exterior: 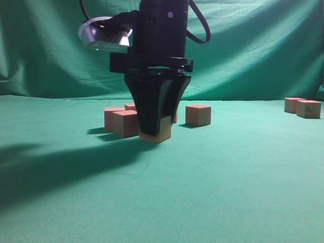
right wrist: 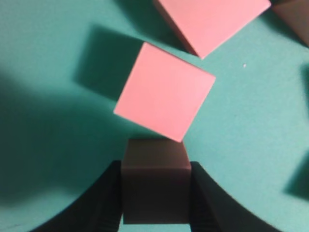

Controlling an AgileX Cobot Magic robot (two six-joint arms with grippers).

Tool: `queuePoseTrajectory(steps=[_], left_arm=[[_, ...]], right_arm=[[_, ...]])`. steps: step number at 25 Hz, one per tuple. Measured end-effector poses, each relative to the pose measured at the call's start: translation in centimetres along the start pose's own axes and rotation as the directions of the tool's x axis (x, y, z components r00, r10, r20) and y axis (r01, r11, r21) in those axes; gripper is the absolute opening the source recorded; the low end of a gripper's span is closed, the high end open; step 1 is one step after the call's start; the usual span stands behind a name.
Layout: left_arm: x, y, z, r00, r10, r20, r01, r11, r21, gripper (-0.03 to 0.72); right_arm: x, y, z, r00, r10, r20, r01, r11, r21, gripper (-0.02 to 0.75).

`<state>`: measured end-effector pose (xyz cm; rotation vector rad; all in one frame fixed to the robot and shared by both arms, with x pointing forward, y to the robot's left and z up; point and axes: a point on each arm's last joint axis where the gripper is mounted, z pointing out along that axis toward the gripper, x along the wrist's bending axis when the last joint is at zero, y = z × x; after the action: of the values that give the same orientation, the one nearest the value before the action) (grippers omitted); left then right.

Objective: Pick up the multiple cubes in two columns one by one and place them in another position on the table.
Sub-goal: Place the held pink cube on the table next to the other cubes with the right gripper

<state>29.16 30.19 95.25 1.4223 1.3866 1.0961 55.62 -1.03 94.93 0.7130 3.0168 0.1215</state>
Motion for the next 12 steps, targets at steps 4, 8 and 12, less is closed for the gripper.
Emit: queuePoseTrajectory(steps=[4,8,12], left_arm=[[0.0,0.0,0.0,1.0,0.0,0.0,0.0,1.0,0.0,0.0],[0.0,0.0,0.0,1.0,0.0,0.0,0.0,1.0,0.0,0.0],[0.0,0.0,0.0,1.0,0.0,0.0,0.0,1.0,0.0,0.0]], right_arm=[[0.0,0.0,0.0,1.0,0.0,0.0,0.0,1.0,0.0,0.33],[0.01,0.01,0.0,1.0,0.001,-0.002,-0.001,1.0,-0.001,0.516],[0.01,0.01,0.0,1.0,0.001,-0.002,-0.001,1.0,-0.001,0.617]])
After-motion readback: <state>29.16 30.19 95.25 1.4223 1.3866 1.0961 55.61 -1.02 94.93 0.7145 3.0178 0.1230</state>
